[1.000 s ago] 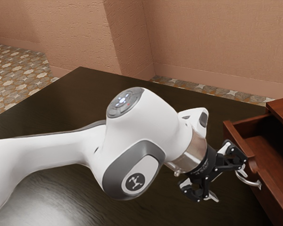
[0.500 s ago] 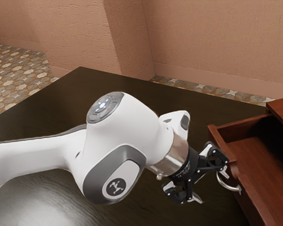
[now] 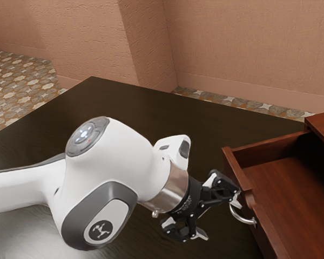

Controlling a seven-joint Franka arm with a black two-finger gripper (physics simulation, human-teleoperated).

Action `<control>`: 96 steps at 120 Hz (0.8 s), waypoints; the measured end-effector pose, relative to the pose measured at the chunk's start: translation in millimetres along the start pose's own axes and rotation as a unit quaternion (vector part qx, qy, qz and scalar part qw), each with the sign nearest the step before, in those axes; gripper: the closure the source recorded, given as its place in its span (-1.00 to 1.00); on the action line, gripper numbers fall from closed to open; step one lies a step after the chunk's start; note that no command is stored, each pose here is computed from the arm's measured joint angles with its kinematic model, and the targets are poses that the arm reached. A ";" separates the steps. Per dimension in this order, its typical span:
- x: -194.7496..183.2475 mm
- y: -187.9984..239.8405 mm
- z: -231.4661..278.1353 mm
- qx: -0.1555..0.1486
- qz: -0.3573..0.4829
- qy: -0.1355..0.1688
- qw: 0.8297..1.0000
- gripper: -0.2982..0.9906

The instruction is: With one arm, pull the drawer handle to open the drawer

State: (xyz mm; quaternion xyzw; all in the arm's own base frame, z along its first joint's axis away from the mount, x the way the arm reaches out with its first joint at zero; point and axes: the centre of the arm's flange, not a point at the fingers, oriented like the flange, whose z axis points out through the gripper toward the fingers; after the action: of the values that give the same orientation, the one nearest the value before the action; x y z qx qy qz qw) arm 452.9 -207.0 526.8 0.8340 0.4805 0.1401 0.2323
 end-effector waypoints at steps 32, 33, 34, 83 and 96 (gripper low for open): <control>-1.2 0.6 -0.4 -0.012 0.005 0.008 1.000 -0.44; -1.1 0.9 -0.4 -0.012 0.005 0.008 1.000 -0.44; -1.0 1.2 -0.3 -0.013 0.005 0.008 1.000 -0.44; 25.5 50.9 -71.1 -0.062 -0.025 0.007 0.998 -0.49; 92.7 95.3 -95.1 -0.021 -0.066 0.003 0.998 -0.49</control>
State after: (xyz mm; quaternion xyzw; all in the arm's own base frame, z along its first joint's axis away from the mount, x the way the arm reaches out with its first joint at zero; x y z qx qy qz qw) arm 525.9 -143.7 658.7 0.7948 0.5324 0.1370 0.2570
